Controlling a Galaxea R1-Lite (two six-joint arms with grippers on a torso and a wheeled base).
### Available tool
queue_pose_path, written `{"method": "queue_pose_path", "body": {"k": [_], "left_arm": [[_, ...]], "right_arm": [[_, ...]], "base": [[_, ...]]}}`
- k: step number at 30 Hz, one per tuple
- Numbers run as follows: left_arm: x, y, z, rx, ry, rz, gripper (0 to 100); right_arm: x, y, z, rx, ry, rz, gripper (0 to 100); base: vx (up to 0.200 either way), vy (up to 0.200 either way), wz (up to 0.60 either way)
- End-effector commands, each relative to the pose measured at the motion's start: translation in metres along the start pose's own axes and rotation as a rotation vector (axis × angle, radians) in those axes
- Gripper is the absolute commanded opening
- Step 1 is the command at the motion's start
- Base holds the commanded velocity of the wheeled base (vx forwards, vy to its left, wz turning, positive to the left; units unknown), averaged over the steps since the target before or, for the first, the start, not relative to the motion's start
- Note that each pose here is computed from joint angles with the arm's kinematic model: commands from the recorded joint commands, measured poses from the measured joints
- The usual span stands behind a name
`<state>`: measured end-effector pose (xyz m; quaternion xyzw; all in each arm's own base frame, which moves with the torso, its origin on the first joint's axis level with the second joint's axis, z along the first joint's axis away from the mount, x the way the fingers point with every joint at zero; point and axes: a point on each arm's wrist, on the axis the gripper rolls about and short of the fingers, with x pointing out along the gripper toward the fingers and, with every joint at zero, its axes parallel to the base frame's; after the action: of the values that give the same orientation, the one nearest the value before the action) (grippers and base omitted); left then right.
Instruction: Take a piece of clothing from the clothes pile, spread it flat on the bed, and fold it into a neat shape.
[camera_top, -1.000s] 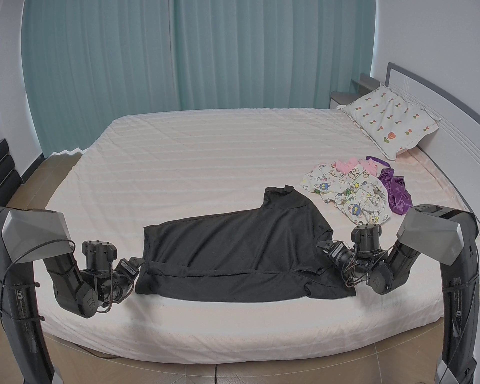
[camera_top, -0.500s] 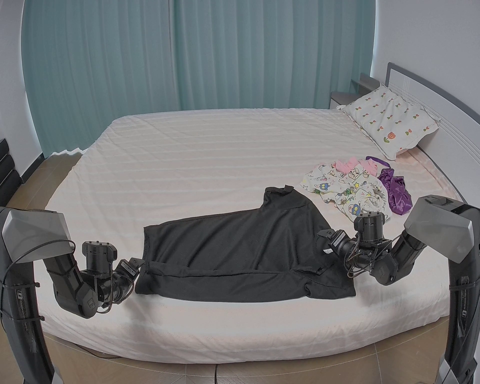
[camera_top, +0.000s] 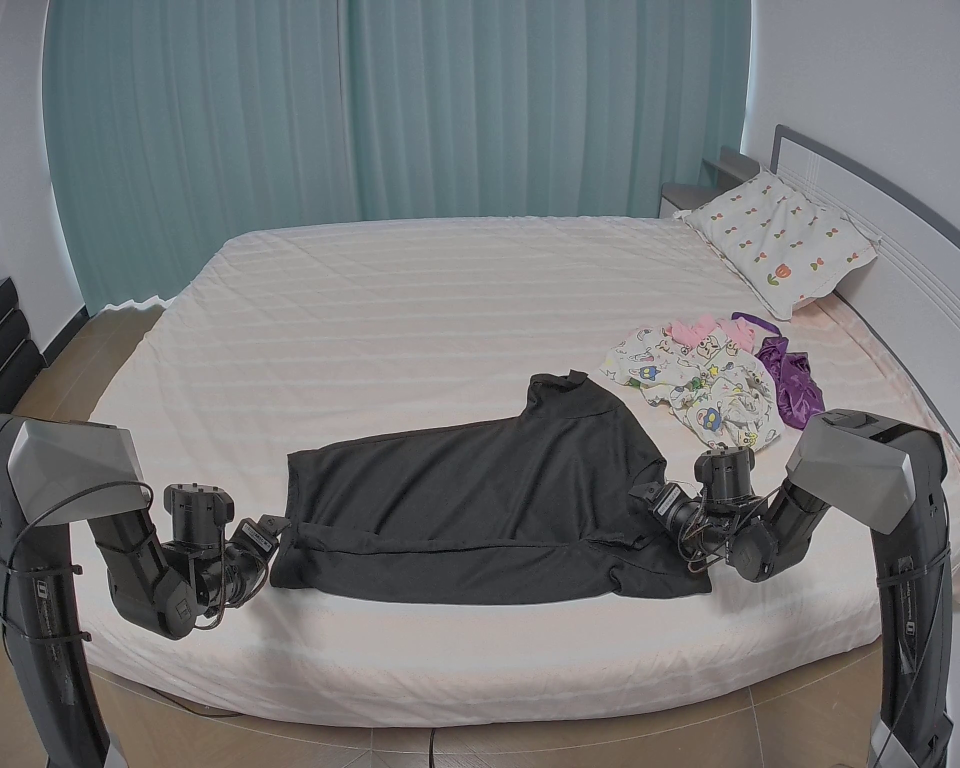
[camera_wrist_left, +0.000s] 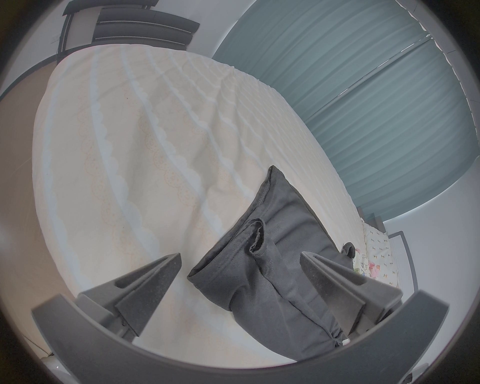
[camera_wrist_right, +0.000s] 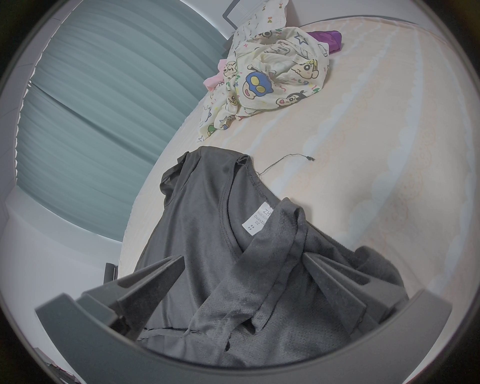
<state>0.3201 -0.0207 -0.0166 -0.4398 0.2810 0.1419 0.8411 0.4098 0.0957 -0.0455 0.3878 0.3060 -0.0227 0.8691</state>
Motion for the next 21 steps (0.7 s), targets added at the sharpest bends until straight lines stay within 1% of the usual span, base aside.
{"method": "queue_pose_path", "body": {"k": [1,4,5,10,15,21], "left_arm": [[0.0,0.001,-0.001,0.0,0.003,0.005,100],[0.0,0.001,-0.001,0.0,0.003,0.005,100],[0.0,0.002,-0.001,0.0,0.004,0.007,100],[0.0,0.001,-0.001,0.0,0.003,0.005,100],[0.0,0.002,-0.001,0.0,0.004,0.007,100],[0.0,0.002,-0.001,0.0,0.004,0.007,100]], "right_arm": [[0.006,-0.005,-0.002,0.003,0.005,-0.007,100],[0.01,-0.005,-0.001,0.005,0.008,-0.008,100],[0.011,-0.005,0.0,0.006,0.011,-0.014,0],[0.01,-0.002,0.001,0.004,0.009,-0.018,0],[-0.005,0.008,0.003,0.003,0.009,-0.004,0],[-0.016,0.01,0.004,0.005,0.01,-0.007,0]], "base": [[0.0,0.0,0.0],[0.0,0.0,0.0],[0.0,0.0,0.0],[0.0,0.0,0.0],[0.0,0.0,0.0],[0.0,0.0,0.0]]}}
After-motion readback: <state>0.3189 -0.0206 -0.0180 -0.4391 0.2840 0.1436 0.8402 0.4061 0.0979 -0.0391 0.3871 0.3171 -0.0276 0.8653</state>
